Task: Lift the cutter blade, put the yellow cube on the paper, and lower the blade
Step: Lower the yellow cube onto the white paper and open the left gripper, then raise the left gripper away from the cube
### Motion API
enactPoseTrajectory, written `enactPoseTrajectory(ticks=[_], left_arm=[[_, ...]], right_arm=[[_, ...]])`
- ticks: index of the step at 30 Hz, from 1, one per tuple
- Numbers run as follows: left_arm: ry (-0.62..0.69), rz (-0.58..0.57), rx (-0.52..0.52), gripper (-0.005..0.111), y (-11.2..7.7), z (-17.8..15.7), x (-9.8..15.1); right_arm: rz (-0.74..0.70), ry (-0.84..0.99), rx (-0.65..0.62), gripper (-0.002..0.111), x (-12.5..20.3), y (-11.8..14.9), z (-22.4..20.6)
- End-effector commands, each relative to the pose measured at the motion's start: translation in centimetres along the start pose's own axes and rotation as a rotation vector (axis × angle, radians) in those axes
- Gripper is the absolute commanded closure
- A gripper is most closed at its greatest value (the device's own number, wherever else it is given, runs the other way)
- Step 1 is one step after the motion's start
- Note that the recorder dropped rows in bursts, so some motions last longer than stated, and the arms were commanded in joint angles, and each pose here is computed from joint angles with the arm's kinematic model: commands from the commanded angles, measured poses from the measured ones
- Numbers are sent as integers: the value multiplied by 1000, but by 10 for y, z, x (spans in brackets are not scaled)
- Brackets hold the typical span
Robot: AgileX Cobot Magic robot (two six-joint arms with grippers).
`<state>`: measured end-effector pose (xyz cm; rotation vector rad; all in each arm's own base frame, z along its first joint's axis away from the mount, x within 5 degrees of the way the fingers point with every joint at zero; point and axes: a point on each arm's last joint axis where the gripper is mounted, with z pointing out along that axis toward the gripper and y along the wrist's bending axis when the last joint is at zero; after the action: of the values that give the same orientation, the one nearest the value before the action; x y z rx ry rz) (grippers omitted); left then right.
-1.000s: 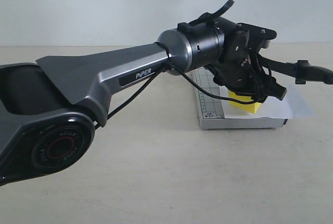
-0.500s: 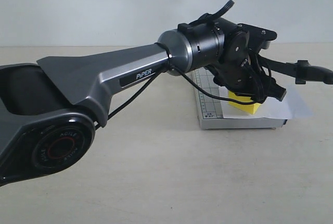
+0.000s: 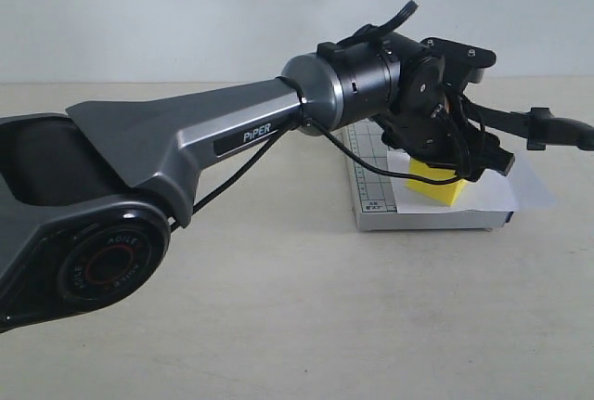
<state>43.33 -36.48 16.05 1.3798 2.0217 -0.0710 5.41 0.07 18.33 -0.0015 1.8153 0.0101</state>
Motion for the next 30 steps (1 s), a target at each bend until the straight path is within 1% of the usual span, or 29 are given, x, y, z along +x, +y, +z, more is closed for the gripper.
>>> enactPoseTrajectory(ticks=[1, 7, 12, 14, 17, 21, 23, 26, 28, 30], left_arm=[[-25, 2, -4, 34, -1, -3, -5], [-59, -10, -11, 34, 5, -24, -17], [14, -5, 28, 34, 4, -36, -15], [13, -13, 45, 34, 3, -39, -16], [-44, -4, 34, 34, 6, -48, -25], [-125, -6, -13, 34, 13, -60, -36], [-147, -12, -13, 34, 13, -61, -38], [-214, -12, 43, 34, 8, -63, -45], [-270, -2, 88, 34, 2, -65, -51], [-300, 9, 104, 34, -4, -68, -56]], right_arm=[[-6, -10, 2, 108, -1, 0, 0], [-6, -10, 2, 108, -1, 0, 0], [-6, -10, 2, 108, -1, 0, 0], [-6, -10, 2, 108, -1, 0, 0], [-6, -10, 2, 108, -1, 0, 0], [-6, -10, 2, 108, -1, 0, 0], [-6, -10, 2, 108, -1, 0, 0], [-6, -10, 2, 108, -1, 0, 0], [-6, -10, 2, 108, -1, 0, 0], [-6, -10, 2, 108, -1, 0, 0]])
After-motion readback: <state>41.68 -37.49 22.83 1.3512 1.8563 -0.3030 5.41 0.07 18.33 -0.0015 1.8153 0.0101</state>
